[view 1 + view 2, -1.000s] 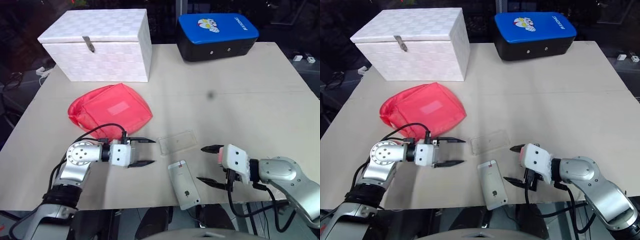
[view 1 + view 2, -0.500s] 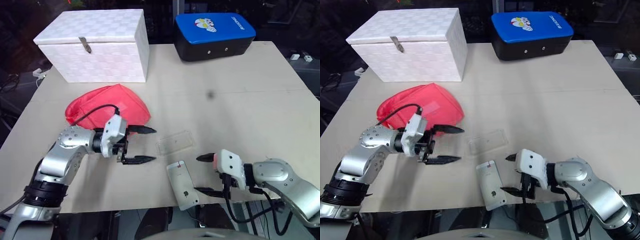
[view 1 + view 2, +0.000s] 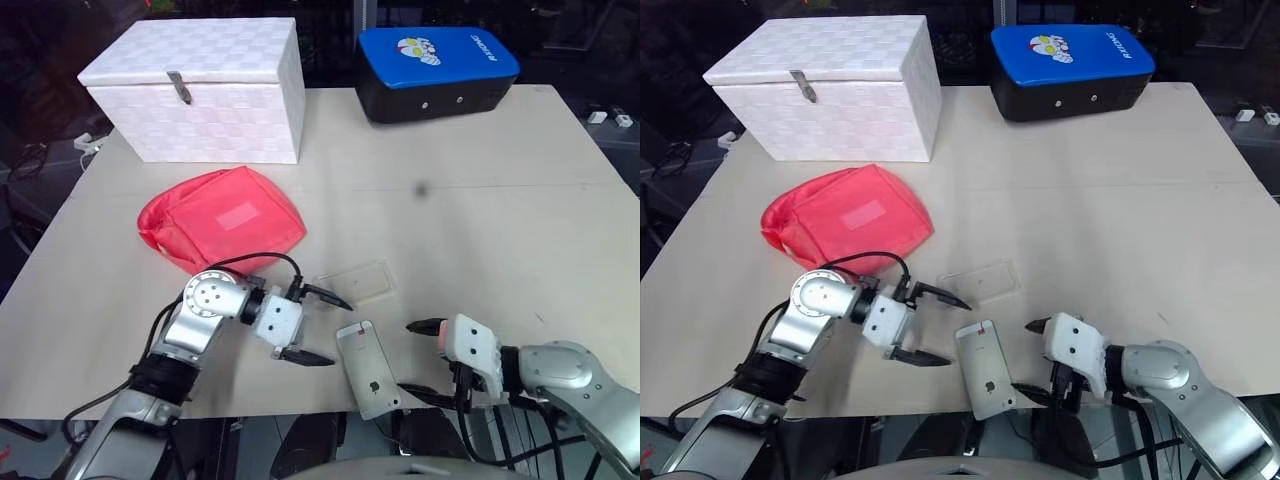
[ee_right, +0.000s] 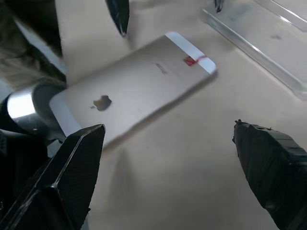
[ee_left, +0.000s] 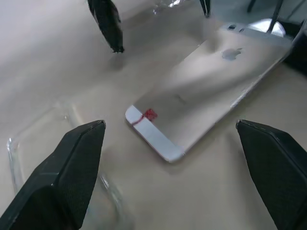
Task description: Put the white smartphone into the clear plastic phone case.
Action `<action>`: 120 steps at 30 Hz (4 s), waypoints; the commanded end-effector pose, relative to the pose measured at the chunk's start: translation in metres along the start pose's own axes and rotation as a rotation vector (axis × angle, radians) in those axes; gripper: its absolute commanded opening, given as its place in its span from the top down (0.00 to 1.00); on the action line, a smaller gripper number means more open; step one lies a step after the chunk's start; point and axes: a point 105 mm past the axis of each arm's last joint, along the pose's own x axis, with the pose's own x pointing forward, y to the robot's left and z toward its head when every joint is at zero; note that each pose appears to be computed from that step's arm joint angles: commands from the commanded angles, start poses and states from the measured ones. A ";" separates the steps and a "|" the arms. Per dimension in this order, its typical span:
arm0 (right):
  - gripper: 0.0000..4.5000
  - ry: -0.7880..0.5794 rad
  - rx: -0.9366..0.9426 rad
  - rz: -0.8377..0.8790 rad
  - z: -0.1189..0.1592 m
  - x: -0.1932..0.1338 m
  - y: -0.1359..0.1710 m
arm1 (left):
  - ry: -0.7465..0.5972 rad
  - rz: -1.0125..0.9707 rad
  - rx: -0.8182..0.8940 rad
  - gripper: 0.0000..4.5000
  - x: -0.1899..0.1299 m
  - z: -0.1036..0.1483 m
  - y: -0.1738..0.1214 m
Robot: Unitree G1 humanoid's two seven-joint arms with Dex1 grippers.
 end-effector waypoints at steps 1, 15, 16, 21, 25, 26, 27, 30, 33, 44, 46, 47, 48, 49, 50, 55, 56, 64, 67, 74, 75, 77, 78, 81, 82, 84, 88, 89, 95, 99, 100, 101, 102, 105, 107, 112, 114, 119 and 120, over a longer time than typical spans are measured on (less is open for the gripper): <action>0.00 -0.026 -0.033 -0.039 0.012 -0.009 0.001 | 0.033 -0.028 0.105 0.01 0.012 0.002 0.011; 0.00 0.026 -0.046 -0.233 0.008 -0.034 -0.008 | -0.020 0.037 0.130 0.01 0.079 0.009 0.060; 0.00 0.031 -0.060 -0.236 0.008 -0.034 -0.009 | -0.025 0.034 0.134 0.01 0.083 0.010 0.063; 0.00 0.092 -0.167 -0.150 0.008 -0.040 -0.007 | -0.103 0.041 0.084 0.01 0.069 0.017 0.071; 0.00 0.137 -0.280 -0.068 0.004 -0.041 -0.009 | -0.166 0.059 -0.066 0.01 0.032 0.021 0.067; 0.00 0.147 -0.323 -0.035 0.003 -0.039 -0.010 | -0.201 0.054 -0.150 0.01 0.016 0.025 0.061; 0.00 0.149 -0.387 -0.024 0.003 -0.036 -0.014 | -0.242 0.030 -0.252 0.01 0.002 0.030 0.053; 0.00 0.141 -0.477 0.065 0.002 -0.027 -0.016 | -0.263 -0.021 -0.434 0.01 -0.024 0.039 0.028; 0.00 0.146 -0.576 0.127 -0.002 -0.020 -0.022 | -0.249 -0.039 -0.526 0.01 -0.038 0.047 0.006; 0.00 0.112 -0.769 0.468 0.000 -0.001 -0.017 | -0.143 0.135 -0.619 0.01 -0.064 0.035 -0.044; 0.00 0.122 -0.805 0.516 -0.001 0.001 -0.017 | -0.140 0.156 -0.624 0.01 -0.066 0.034 -0.045; 0.00 0.127 -0.816 0.532 -0.001 0.001 -0.018 | -0.140 0.164 -0.628 0.01 -0.066 0.034 -0.045; 0.00 0.133 -0.832 0.544 -0.001 0.003 -0.020 | -0.141 0.167 -0.628 0.01 -0.065 0.035 -0.045; 0.00 0.144 -0.840 0.560 -0.001 0.006 -0.023 | -0.144 0.169 -0.624 0.01 -0.063 0.038 -0.043; 0.00 0.152 -0.846 0.573 0.000 0.009 -0.026 | -0.145 0.169 -0.620 0.01 -0.060 0.040 -0.042; 0.00 0.136 -0.811 0.678 0.001 0.023 -0.028 | -0.157 0.175 -0.602 0.01 -0.052 0.052 -0.037; 0.00 0.140 -0.801 0.712 -0.001 0.024 -0.027 | -0.159 0.178 -0.599 0.01 -0.053 0.054 -0.038; 0.00 0.181 -0.723 0.785 -0.017 0.031 -0.035 | -0.125 0.279 -0.594 0.01 -0.069 0.051 -0.048; 0.12 0.199 -0.682 0.765 -0.027 0.031 -0.039 | -0.101 0.327 -0.600 0.00 -0.069 0.044 -0.055; 0.58 0.239 -0.583 0.712 -0.043 0.013 -0.046 | -0.091 0.370 -0.603 0.00 -0.070 0.029 -0.062; 0.66 0.243 -0.561 0.699 -0.045 0.011 -0.047 | -0.093 0.372 -0.601 0.00 -0.070 0.027 -0.062; 0.77 0.243 -0.506 0.655 -0.047 0.008 -0.050 | -0.098 0.375 -0.596 0.00 -0.070 0.024 -0.060; 0.82 0.233 -0.471 0.620 -0.046 0.007 -0.052 | -0.100 0.375 -0.592 0.00 -0.070 0.023 -0.059; 0.91 0.197 -0.355 0.460 -0.038 0.009 -0.068 | -0.107 0.383 -0.581 0.00 -0.070 0.020 -0.057; 0.92 0.177 -0.352 0.405 -0.033 0.008 -0.073 | -0.108 0.387 -0.576 0.00 -0.070 0.018 -0.056; 0.93 0.132 -0.357 0.331 -0.022 0.007 -0.079 | -0.109 0.395 -0.571 0.00 -0.071 0.016 -0.055; 0.99 0.051 -0.348 0.237 -0.001 0.005 -0.080 | -0.113 0.402 -0.560 0.00 -0.070 0.015 -0.054; 0.99 0.038 -0.337 0.219 0.004 0.005 -0.079 | -0.114 0.406 -0.557 0.00 -0.070 0.014 -0.054; 0.99 0.016 -0.268 0.072 0.018 0.002 -0.091 | -0.114 0.414 -0.552 0.00 -0.070 0.013 -0.052; 0.99 0.082 -0.229 0.034 0.005 0.002 -0.104 | -0.115 0.418 -0.549 0.00 -0.068 0.013 -0.051; 0.99 0.102 -0.220 0.047 0.001 0.002 -0.104 | -0.115 0.419 -0.548 0.00 -0.067 0.013 -0.050; 0.99 0.125 -0.190 0.068 -0.004 0.004 -0.105 | -0.117 0.421 -0.545 0.00 -0.067 0.013 -0.049; 0.99 0.140 -0.167 0.082 -0.007 0.005 -0.105 | -0.117 0.423 -0.543 0.00 -0.067 0.013 -0.048; 0.99 0.164 0.020 0.151 -0.013 0.004 -0.101 | -0.118 0.429 -0.538 0.00 -0.066 0.013 -0.047; 0.99 0.183 0.115 0.174 -0.017 -0.003 -0.102 | -0.117 0.434 -0.537 0.00 -0.066 0.014 -0.047; 0.99 0.223 0.074 0.055 -0.027 -0.024 -0.126 | -0.099 0.466 -0.553 0.00 -0.067 0.012 -0.046; 0.99 0.184 0.040 0.016 -0.021 -0.025 -0.132 | -0.093 0.478 -0.564 0.00 -0.067 0.011 -0.044; 0.81 -0.003 -0.009 0.091 0.021 -0.024 -0.108 | -0.056 0.560 -0.624 0.00 -0.063 0.001 -0.019; 0.69 -0.019 -0.036 0.086 0.027 -0.022 -0.103 | -0.010 0.603 -0.645 0.00 -0.063 -0.005 -0.009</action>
